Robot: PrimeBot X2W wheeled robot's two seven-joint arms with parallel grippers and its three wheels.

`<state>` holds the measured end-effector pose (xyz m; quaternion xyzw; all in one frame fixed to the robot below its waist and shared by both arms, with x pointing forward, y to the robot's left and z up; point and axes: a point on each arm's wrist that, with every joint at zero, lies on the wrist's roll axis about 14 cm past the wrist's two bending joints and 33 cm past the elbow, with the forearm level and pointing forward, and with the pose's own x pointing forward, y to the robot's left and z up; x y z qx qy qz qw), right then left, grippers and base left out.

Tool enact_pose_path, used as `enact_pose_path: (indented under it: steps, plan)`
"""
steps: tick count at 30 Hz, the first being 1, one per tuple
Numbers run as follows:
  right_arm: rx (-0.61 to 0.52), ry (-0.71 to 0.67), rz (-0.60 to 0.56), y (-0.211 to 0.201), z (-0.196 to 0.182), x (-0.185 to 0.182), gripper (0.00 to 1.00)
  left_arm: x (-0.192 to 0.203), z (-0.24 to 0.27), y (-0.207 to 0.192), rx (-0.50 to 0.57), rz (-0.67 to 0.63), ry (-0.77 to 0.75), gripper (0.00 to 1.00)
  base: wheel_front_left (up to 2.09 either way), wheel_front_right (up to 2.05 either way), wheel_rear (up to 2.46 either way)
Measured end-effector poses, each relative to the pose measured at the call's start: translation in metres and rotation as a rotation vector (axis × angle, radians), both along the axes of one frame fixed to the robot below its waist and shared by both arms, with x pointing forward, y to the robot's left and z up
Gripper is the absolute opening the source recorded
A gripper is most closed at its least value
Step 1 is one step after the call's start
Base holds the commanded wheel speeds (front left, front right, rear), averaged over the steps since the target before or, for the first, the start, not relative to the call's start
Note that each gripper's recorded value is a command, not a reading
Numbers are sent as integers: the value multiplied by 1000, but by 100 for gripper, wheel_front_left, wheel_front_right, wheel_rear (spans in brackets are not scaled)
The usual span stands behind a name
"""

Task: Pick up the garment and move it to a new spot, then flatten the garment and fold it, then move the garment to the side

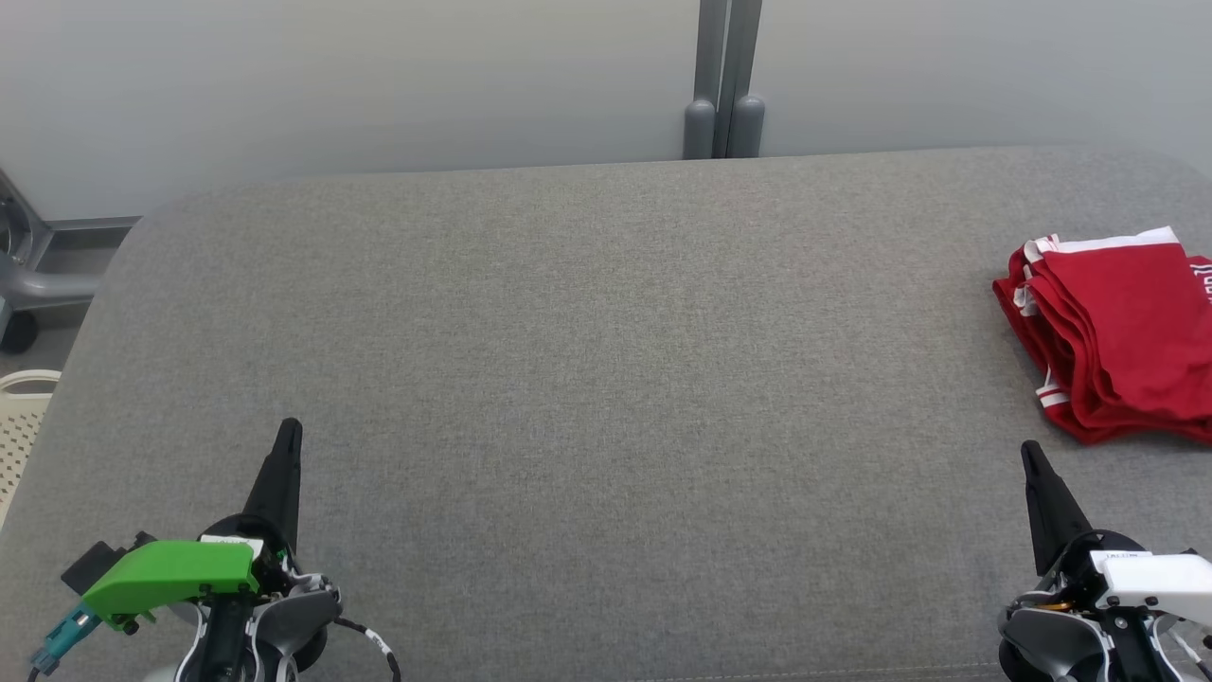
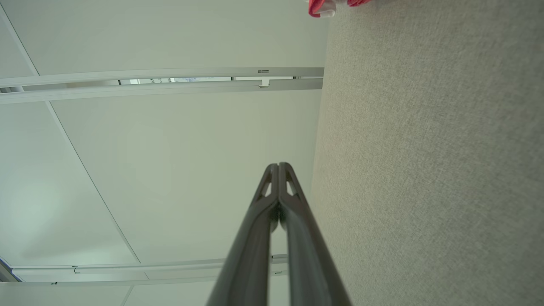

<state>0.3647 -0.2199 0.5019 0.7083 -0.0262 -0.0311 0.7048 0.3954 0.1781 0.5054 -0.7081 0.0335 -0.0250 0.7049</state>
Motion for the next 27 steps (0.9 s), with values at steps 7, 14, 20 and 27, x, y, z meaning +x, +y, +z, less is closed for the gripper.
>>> enact_pose_path:
  steps: [7, 14, 20, 27]
  plan:
    - [0, 0, 0, 0, 0, 0, 0, 0, 0, 0, 0, 0, 0, 0, 0, 0, 0]
    - [0, 0, 0, 0, 0, 0, 0, 0, 0, 0, 0, 0, 0, 0, 0, 0, 0]
    - [0, 0, 0, 0, 0, 0, 0, 0, 0, 0, 0, 0, 0, 0, 0, 0, 0]
    - [0, 0, 0, 0, 0, 0, 0, 0, 0, 0, 0, 0, 0, 0, 0, 0, 0]
